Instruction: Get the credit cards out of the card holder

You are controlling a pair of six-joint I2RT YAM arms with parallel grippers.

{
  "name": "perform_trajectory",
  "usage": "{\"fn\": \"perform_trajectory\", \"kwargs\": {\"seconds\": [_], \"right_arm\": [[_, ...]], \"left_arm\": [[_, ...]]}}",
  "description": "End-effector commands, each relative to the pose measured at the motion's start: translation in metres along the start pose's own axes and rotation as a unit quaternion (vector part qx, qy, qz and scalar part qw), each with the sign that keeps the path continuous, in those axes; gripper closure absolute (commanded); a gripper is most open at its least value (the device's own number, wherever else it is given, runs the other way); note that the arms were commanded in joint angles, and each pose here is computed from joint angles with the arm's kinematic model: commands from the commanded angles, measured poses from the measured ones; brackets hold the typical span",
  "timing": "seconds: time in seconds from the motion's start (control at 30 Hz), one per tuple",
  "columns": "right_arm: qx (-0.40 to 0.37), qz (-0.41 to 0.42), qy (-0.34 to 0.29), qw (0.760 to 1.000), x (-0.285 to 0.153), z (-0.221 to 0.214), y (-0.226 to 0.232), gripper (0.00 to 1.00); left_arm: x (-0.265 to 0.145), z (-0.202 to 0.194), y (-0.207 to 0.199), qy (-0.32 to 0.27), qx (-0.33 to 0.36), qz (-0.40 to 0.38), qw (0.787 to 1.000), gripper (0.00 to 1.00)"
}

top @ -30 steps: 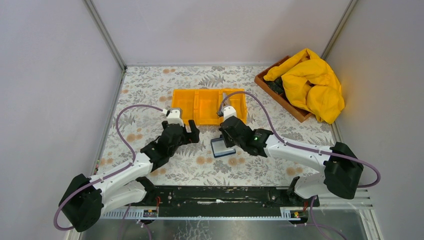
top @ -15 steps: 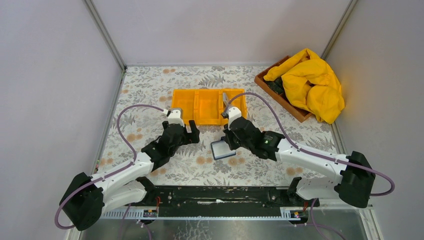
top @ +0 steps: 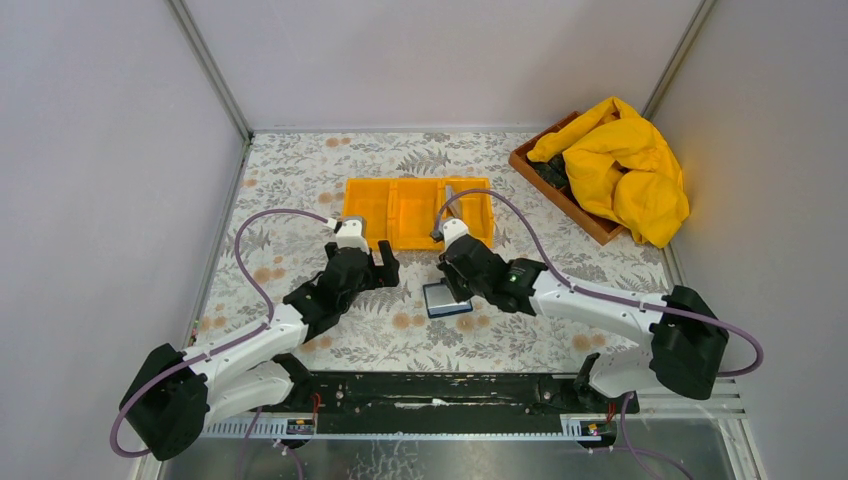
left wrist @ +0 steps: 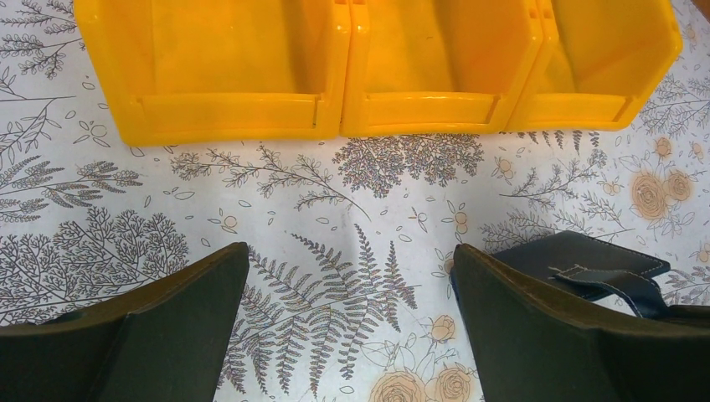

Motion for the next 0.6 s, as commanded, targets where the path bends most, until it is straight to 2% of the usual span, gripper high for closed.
{"fn": "perform_trajectory", "kwargs": {"seconds": [0.0,0.57], "right_arm": [[-0.008,0.012,-0.048,0.999,-0.004,0.037,0.008,1.00],[-0.014,-0.030,-0.033,0.999,0.043,0.063,0.001,1.00]], "left_arm": [[0.002,0.010,-0.005,-0.026,-0.006,-0.011,1.000,0.00],[0.000,0.011,-0.006,-0.027,-0.008,-0.017,0.999,0.00]]}}
Point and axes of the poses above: each gripper's point midway between its finger pads, its own x axis out along the fingers, its own y axis along the line the jaws close on, z = x × y, the point moved 6 cm from there along -x, back along the fingers, and after that the axes turned 6 degrees about -x, right-handed, at the moved point
